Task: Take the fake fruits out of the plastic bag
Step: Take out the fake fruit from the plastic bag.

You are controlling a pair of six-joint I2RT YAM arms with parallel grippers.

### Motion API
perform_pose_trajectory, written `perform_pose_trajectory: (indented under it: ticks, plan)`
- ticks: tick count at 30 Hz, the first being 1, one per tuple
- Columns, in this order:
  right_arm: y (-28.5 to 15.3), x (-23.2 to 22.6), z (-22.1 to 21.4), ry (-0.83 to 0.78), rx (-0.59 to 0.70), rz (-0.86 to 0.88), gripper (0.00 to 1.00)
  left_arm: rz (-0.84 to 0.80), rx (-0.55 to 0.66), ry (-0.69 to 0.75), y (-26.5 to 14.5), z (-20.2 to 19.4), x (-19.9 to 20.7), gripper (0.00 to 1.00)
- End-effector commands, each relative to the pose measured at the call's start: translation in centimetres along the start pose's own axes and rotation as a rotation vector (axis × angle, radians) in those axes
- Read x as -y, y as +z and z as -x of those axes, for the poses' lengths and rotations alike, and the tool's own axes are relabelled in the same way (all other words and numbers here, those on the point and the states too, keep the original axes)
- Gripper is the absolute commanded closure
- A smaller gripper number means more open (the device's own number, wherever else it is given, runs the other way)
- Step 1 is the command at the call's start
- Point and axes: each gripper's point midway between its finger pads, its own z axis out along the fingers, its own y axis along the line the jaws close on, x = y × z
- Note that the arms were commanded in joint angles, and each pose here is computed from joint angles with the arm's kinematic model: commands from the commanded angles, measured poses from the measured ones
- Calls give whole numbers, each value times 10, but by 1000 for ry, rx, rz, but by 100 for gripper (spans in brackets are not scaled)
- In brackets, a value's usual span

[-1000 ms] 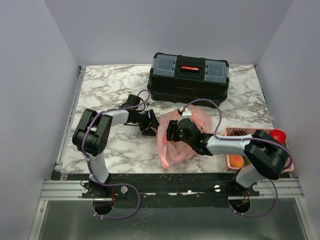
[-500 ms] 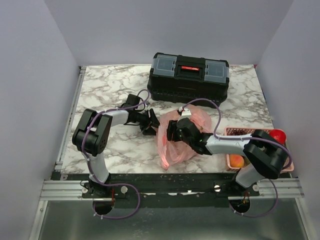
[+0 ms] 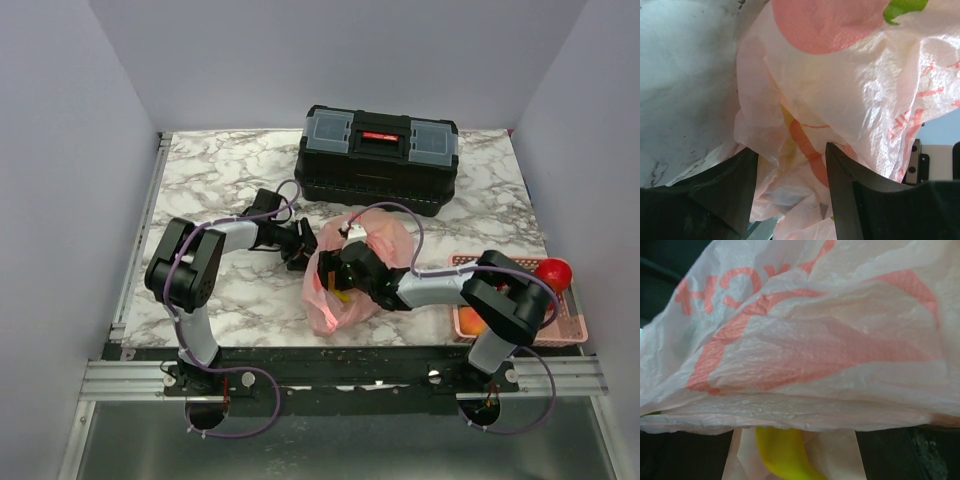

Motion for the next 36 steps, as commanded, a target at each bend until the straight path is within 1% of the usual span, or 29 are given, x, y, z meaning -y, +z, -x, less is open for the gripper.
perform_pose_trajectory:
  ticks: [1, 2, 5, 10, 13, 15, 17, 19, 20, 22, 24, 25, 27, 32, 35, 36]
  plan:
    - [10, -12, -11, -53, -18, 13, 10, -23, -34, 3, 5, -8, 1, 46]
    - [12, -12, -14, -80, -19, -6, 10, -20, -36, 0, 6, -9, 0, 46]
    - [19, 5, -15, -150, 1, -153, 10, -15, -46, -6, 9, -11, -2, 46]
    - [21, 23, -6, -201, 56, -308, 13, -11, -44, -4, 9, -13, -4, 47]
    - [19, 19, 6, -184, 98, -316, 14, -11, -53, -7, 11, -17, -5, 48]
    - [17, 17, 13, -177, 119, -321, 18, -15, -52, -9, 11, -18, -5, 49]
    - [12, 17, 14, -158, 121, -314, 25, -11, -48, -3, 9, -18, -5, 49]
    - [3, 10, 17, -130, 127, -271, 36, -6, -43, 7, 7, -17, -4, 49]
    - [-1, 7, 17, -120, 132, -242, 44, -3, -39, 12, 7, -16, -4, 49]
    - [-11, -1, 20, -107, 148, -176, 48, 1, -38, 10, 7, -15, -4, 49]
    - [-17, -4, 24, -103, 159, -149, 59, 4, -36, 7, 8, -12, -4, 49]
    - [-20, -5, 26, -93, 161, -148, 67, 10, -34, 7, 8, -11, -5, 49]
    - [-27, -6, 28, -84, 163, -141, 75, 19, -30, 6, 7, -9, -7, 49]
    - [-36, -5, 34, -82, 180, -139, 88, 8, 1, 40, -1, -4, 1, 48]
    - [-33, -3, 31, -86, 175, -146, 89, 0, 69, 126, -17, -1, 17, 41]
    - [-32, -3, 29, -87, 169, -142, 87, 5, 100, 164, -24, 0, 23, 37]
